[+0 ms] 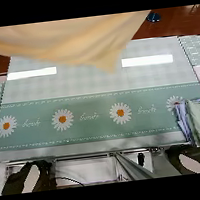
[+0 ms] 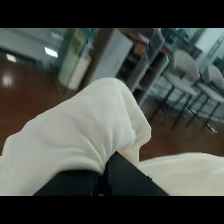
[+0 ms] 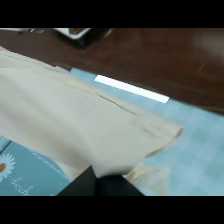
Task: Fold the shirts.
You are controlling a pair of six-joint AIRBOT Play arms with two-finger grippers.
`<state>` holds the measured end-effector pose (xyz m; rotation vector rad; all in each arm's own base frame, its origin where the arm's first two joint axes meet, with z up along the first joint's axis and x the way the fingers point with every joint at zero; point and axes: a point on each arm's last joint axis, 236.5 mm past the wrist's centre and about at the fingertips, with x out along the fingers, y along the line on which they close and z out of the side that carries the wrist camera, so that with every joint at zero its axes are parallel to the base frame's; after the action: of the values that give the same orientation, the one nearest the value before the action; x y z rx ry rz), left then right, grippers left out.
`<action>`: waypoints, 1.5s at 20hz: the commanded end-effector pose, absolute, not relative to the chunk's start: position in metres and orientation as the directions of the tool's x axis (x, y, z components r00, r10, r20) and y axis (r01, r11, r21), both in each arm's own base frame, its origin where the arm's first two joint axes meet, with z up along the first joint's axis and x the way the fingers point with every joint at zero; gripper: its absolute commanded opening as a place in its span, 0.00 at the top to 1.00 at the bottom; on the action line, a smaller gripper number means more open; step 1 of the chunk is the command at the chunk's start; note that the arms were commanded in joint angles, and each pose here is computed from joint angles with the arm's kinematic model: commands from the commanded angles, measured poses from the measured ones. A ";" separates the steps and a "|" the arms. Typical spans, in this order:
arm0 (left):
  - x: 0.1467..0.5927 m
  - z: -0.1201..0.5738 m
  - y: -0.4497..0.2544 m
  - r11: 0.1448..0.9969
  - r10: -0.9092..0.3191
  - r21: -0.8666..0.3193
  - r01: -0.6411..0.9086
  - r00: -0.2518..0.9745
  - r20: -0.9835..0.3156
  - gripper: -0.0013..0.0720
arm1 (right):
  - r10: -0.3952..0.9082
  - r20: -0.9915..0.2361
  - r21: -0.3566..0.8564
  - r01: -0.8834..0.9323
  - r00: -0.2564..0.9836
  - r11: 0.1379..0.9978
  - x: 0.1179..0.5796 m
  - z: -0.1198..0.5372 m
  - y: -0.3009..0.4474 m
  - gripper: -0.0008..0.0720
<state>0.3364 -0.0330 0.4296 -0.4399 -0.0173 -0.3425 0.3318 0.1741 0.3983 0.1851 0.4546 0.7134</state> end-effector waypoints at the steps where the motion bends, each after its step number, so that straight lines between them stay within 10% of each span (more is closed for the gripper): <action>1: 0.259 0.504 -0.017 0.937 -0.162 -0.260 0.235 0.949 0.272 0.95 | 0.554 -0.244 0.125 -0.541 0.796 0.832 0.251 0.463 0.136 0.96; 7: 0.184 0.491 -0.067 0.978 -0.191 -0.034 0.203 0.957 0.219 0.95 | 0.400 -0.137 0.040 -0.398 0.906 0.916 0.156 0.489 0.090 0.96; 12: 0.184 0.415 -0.090 0.940 -0.334 -0.094 0.327 0.940 -0.067 0.95 | 0.318 -0.344 0.078 -0.311 0.884 0.947 0.160 0.433 0.071 0.96; 21: 0.287 0.285 -0.096 0.813 -0.505 -0.470 0.343 0.818 -0.276 0.95 | 0.097 -0.720 0.054 -0.084 0.687 0.995 0.271 0.271 0.032 0.96; 30: 0.466 0.089 -0.135 0.790 -0.534 -0.593 0.155 0.648 -0.543 0.95 | 0.084 -0.893 0.086 -0.016 0.442 0.996 0.442 0.090 0.039 0.96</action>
<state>0.4201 -0.1264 0.1505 -0.5052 0.6881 -0.4582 0.3972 0.0358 0.1486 0.0207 1.0447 0.0657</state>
